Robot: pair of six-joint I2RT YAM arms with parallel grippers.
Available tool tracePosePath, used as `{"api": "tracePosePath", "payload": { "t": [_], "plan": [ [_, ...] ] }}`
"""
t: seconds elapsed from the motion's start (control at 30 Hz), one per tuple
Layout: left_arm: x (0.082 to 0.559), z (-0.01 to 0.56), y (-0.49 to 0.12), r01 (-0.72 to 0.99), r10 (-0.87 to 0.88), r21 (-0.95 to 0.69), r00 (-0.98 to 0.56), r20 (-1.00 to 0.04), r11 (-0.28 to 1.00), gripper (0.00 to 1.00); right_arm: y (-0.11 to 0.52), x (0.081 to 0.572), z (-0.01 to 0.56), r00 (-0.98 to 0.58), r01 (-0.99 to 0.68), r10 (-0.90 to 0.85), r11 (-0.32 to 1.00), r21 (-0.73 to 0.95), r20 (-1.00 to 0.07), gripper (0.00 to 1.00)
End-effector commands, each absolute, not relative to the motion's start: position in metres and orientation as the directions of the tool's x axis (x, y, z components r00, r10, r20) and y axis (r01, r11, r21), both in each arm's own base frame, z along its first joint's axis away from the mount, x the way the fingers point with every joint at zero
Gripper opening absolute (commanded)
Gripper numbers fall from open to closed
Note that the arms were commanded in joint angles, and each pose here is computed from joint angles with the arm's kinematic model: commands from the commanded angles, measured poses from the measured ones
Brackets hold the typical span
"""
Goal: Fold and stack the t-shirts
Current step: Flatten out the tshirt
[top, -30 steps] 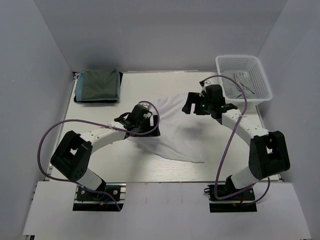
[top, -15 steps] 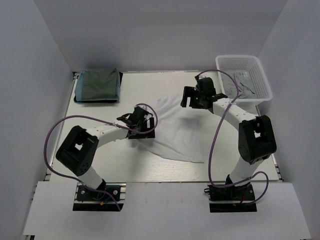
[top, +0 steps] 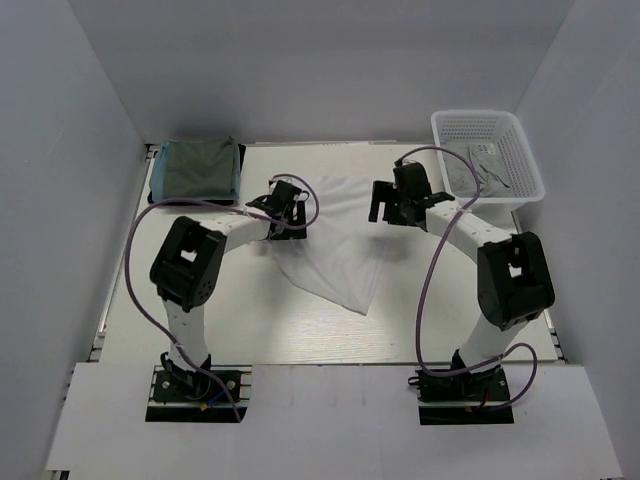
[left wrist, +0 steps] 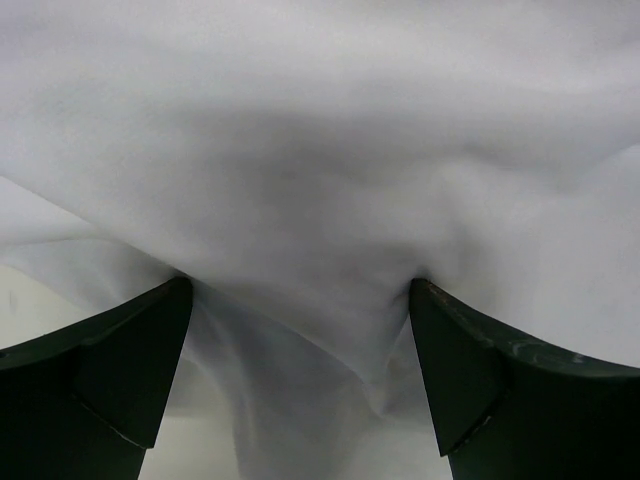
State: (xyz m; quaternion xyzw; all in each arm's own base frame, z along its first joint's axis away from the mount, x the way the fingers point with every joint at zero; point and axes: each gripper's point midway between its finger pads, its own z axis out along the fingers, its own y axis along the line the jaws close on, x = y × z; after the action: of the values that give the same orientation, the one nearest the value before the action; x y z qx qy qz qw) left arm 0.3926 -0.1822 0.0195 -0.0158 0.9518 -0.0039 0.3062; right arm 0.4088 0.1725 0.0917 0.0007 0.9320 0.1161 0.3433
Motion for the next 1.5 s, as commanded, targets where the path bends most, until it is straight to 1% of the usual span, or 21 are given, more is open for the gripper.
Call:
{"api": "tracePosePath", "payload": {
  "t": [0.0,0.07,0.1,0.13,0.2,0.23,0.27,0.33,0.37,0.43,0.47,0.57,0.63,0.83,0.9,1.03,1.17,1.23,1.27,1.37,1.47],
  "plan": [
    [0.418,-0.013,-0.173,0.07,0.117,0.106,-0.826,-0.551,0.992,1.0,0.164,0.401,0.113,-0.722,-0.065,0.102,0.975,0.214,-0.685,0.91],
    [0.45,0.001,-0.187,0.117,0.164,0.116,-0.781,-0.602,0.986,1.0,0.163,0.398,0.113,-0.716,-0.069,0.101,0.974,0.214,-0.69,0.91],
    [0.46,-0.009,-0.188,0.167,0.22,0.143,-0.776,-0.592,0.976,1.0,0.163,0.394,0.114,-0.712,-0.074,0.103,0.972,0.221,-0.695,0.91],
    [0.48,0.004,-0.199,0.189,0.231,0.134,-0.744,-0.627,0.973,1.0,0.161,0.392,0.114,-0.712,-0.076,0.103,0.972,0.221,-0.695,0.91],
    [0.494,0.008,-0.203,0.22,0.26,0.143,-0.738,-0.623,0.965,1.0,0.16,0.388,0.117,-0.71,-0.083,0.102,0.971,0.226,-0.697,0.91],
    [0.511,0.022,-0.211,0.222,0.26,0.142,-0.718,-0.646,0.965,1.0,0.161,0.387,0.12,-0.706,-0.093,0.094,0.97,0.224,-0.702,0.91],
    [0.51,0.029,-0.21,0.224,0.265,0.146,-0.727,-0.633,0.964,1.0,0.156,0.388,0.121,-0.702,-0.084,0.09,0.975,0.207,-0.707,0.91],
    [0.516,0.05,-0.211,0.222,0.266,0.152,-0.706,-0.657,0.963,1.0,0.153,0.388,0.128,-0.689,-0.078,0.092,0.977,0.199,-0.719,0.91],
    [0.513,0.073,-0.214,0.221,0.263,0.15,-0.682,-0.682,0.964,1.0,0.153,0.388,0.134,-0.681,-0.078,0.098,0.976,0.205,-0.726,0.91],
    [0.498,0.086,-0.214,0.236,0.284,0.166,-0.67,-0.686,0.958,1.0,0.152,0.386,0.141,-0.671,-0.075,0.113,0.973,0.219,-0.733,0.91],
    [0.486,0.104,-0.223,0.269,0.284,0.136,-0.652,-0.702,0.953,1.0,0.154,0.385,0.142,-0.67,-0.068,0.127,0.971,0.231,-0.732,0.91],
    [0.453,0.111,-0.239,0.34,0.269,0.028,-0.687,-0.675,0.94,1.0,0.147,0.38,0.148,-0.657,-0.025,0.169,0.969,0.245,-0.734,0.91],
    [0.424,0.125,-0.268,0.432,0.287,-0.049,-0.677,-0.678,0.901,1.0,0.141,0.374,0.148,-0.645,0.027,0.217,0.965,0.262,-0.733,0.91],
    [0.349,0.106,-0.333,0.61,0.403,-0.119,-0.645,-0.649,0.784,1.0,0.121,0.359,0.157,-0.588,0.119,0.297,0.952,0.283,-0.752,0.91],
    [0.332,0.099,-0.348,0.631,0.412,-0.158,-0.654,-0.634,0.759,1.0,0.11,0.355,0.163,-0.557,0.159,0.315,0.949,0.274,-0.768,0.91],
    [0.294,0.081,-0.375,0.669,0.449,-0.211,-0.667,-0.595,0.713,1.0,0.078,0.342,0.171,-0.486,0.302,0.375,0.92,0.251,-0.789,0.91],
    [0.286,0.063,-0.38,0.666,0.46,-0.184,-0.663,-0.591,0.723,1.0,0.068,0.331,0.182,-0.448,0.33,0.396,0.907,0.263,-0.802,0.91],
    [0.295,0.062,-0.387,0.644,0.447,-0.161,-0.668,-0.596,0.748,1.0,0.069,0.329,0.18,-0.455,0.326,0.401,0.906,0.27,-0.795,0.91],
    [0.293,0.045,-0.385,0.639,0.472,-0.135,-0.679,-0.562,0.758,1.0,0.07,0.328,0.179,-0.462,0.318,0.399,0.908,0.271,-0.792,0.91],
    [0.289,0.036,-0.394,0.648,0.496,-0.122,-0.678,-0.543,0.752,0.97,0.07,0.325,0.177,-0.47,0.311,0.392,0.912,0.267,-0.791,0.91],
    [0.291,0.036,-0.399,0.649,0.496,-0.109,-0.668,-0.555,0.753,0.95,0.068,0.323,0.171,-0.479,0.32,0.388,0.912,0.256,-0.787,0.91]
  ]
}}
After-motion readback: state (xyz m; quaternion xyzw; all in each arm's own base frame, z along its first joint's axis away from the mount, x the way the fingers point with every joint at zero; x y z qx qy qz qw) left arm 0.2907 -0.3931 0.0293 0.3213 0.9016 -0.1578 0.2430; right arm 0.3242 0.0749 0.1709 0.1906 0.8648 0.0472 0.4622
